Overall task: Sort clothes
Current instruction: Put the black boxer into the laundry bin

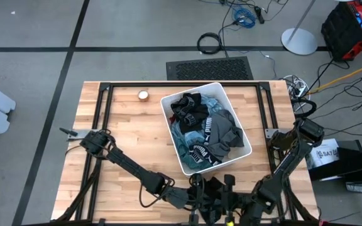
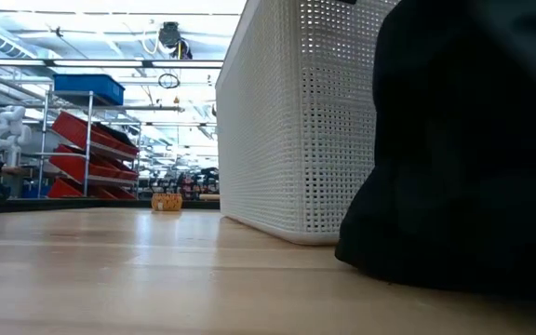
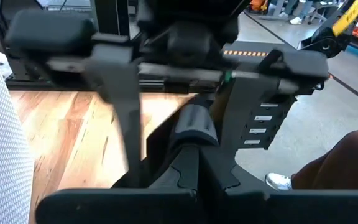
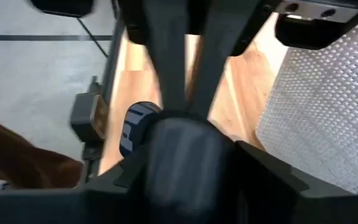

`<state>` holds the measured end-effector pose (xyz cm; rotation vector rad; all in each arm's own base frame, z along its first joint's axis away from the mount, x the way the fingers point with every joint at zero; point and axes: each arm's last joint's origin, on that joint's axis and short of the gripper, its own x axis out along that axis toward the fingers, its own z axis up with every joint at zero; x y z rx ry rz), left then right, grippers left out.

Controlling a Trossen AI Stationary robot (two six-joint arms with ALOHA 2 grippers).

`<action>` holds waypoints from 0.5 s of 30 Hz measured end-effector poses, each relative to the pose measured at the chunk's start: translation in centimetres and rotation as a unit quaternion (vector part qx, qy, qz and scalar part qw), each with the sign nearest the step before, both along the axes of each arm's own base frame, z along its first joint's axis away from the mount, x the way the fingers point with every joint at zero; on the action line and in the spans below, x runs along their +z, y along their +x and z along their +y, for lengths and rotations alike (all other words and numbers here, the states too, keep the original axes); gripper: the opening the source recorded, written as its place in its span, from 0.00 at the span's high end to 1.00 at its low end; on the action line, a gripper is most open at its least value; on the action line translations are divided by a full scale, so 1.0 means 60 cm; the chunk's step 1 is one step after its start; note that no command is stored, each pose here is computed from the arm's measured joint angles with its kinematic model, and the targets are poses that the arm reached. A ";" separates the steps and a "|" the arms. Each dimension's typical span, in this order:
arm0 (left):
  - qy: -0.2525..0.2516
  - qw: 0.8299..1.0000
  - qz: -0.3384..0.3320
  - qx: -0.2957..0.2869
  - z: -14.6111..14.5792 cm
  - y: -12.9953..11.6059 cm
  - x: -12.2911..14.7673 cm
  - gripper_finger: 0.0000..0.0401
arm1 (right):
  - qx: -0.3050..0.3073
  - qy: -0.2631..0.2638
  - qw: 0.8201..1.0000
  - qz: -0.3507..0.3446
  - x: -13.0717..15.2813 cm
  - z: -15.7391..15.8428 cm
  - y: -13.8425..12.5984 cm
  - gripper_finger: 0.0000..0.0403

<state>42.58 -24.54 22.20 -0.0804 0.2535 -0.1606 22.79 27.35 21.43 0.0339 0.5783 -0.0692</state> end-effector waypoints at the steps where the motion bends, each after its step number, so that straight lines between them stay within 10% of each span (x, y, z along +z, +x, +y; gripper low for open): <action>1: 0.000 1.000 0.000 0.000 0.000 0.000 0.000 1.00 | -0.003 0.000 1.000 0.002 -0.002 -0.003 0.004 0.51; 9: -0.001 1.000 0.000 -0.006 0.000 0.000 0.000 1.00 | 0.023 0.038 0.998 0.045 -0.007 -0.013 0.024 0.48; 15: -0.004 1.000 0.003 -0.018 -0.002 0.000 -0.001 1.00 | 0.023 0.038 0.998 0.045 -0.007 -0.014 0.025 0.67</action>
